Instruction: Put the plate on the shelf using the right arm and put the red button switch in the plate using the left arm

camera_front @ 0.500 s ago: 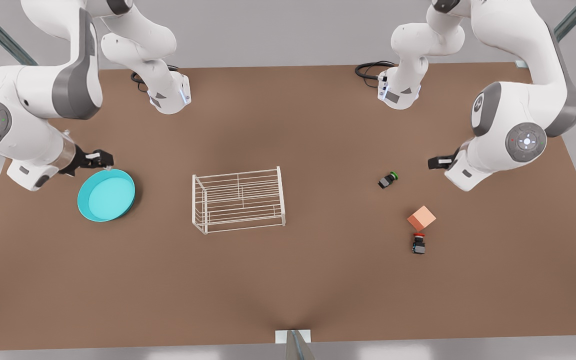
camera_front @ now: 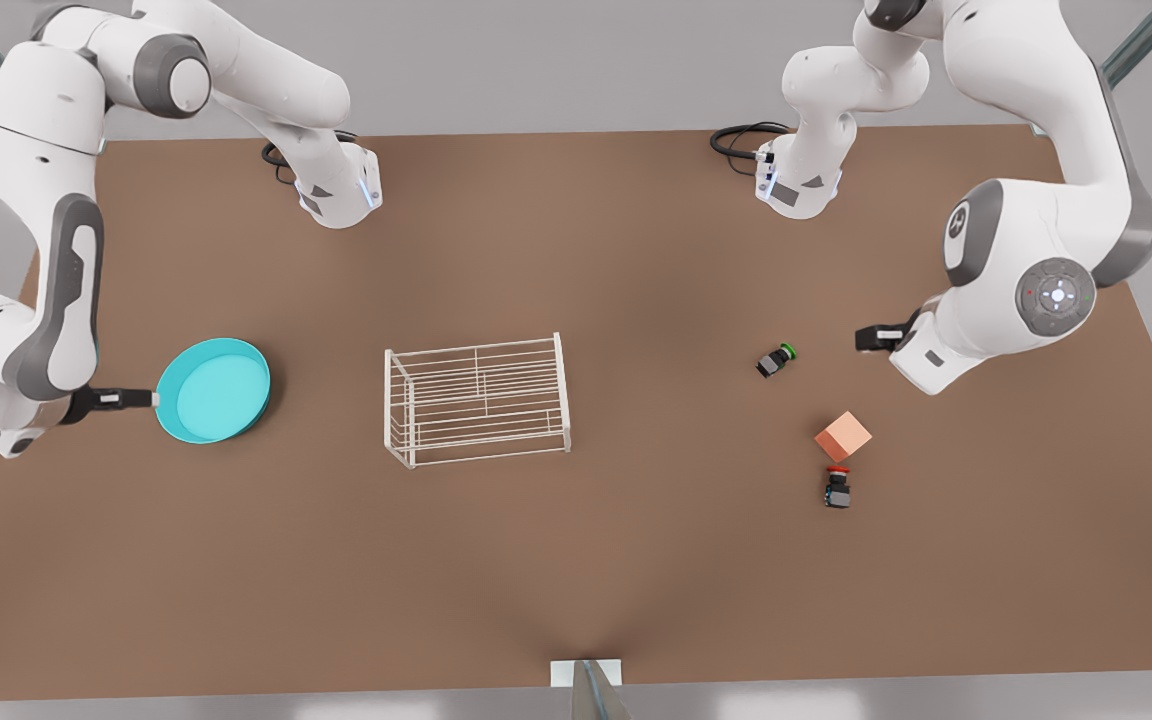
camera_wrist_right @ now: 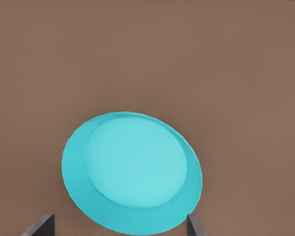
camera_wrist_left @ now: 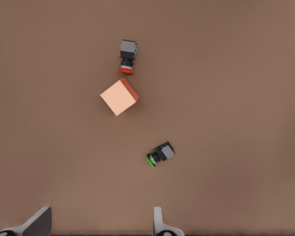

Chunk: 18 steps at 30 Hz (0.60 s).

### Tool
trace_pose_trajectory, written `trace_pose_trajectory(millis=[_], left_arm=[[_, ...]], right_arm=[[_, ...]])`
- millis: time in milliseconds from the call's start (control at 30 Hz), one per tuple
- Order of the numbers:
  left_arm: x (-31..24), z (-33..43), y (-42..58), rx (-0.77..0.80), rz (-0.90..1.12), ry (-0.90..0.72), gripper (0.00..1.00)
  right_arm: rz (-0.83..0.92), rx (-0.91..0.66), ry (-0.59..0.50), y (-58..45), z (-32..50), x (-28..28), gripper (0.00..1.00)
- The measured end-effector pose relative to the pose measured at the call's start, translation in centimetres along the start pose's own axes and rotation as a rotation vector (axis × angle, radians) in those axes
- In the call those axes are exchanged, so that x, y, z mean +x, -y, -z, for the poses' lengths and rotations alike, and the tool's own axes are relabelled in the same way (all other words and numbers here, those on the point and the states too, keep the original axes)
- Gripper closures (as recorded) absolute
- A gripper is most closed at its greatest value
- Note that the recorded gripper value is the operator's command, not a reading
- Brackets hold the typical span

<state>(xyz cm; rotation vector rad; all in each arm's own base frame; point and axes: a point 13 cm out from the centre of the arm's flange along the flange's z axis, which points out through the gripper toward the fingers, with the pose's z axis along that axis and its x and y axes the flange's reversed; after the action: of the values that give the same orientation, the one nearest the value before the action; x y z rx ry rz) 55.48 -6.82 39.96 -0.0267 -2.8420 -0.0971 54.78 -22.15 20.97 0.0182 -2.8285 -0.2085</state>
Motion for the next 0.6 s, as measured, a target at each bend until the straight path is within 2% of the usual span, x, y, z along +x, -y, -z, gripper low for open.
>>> trace_pose_trajectory(millis=[133, 267, 433, 600], left_arm=[[0.0, -1.5, 0.4, -0.001, -0.014, -0.051, 0.00], [-0.6, -0.4, 1.3, 0.003, -0.034, 0.002, 0.00], [-1.3, 2.6, 2.3, -0.001, -0.058, 0.100, 0.00], [-1.7, 2.7, 3.0, -0.007, -0.074, 0.115, 0.00]], right_arm=[[0.054, 0.006, 0.056, 3.1, -4.5, 1.3, 0.00], [0.084, -0.013, 0.084, 5.6, -9.0, 2.9, 0.00], [0.143, -0.009, 0.127, 6.8, -12.2, 2.2, 0.00], [0.187, -0.011, 0.156, 7.4, -13.8, 1.6, 0.00]])
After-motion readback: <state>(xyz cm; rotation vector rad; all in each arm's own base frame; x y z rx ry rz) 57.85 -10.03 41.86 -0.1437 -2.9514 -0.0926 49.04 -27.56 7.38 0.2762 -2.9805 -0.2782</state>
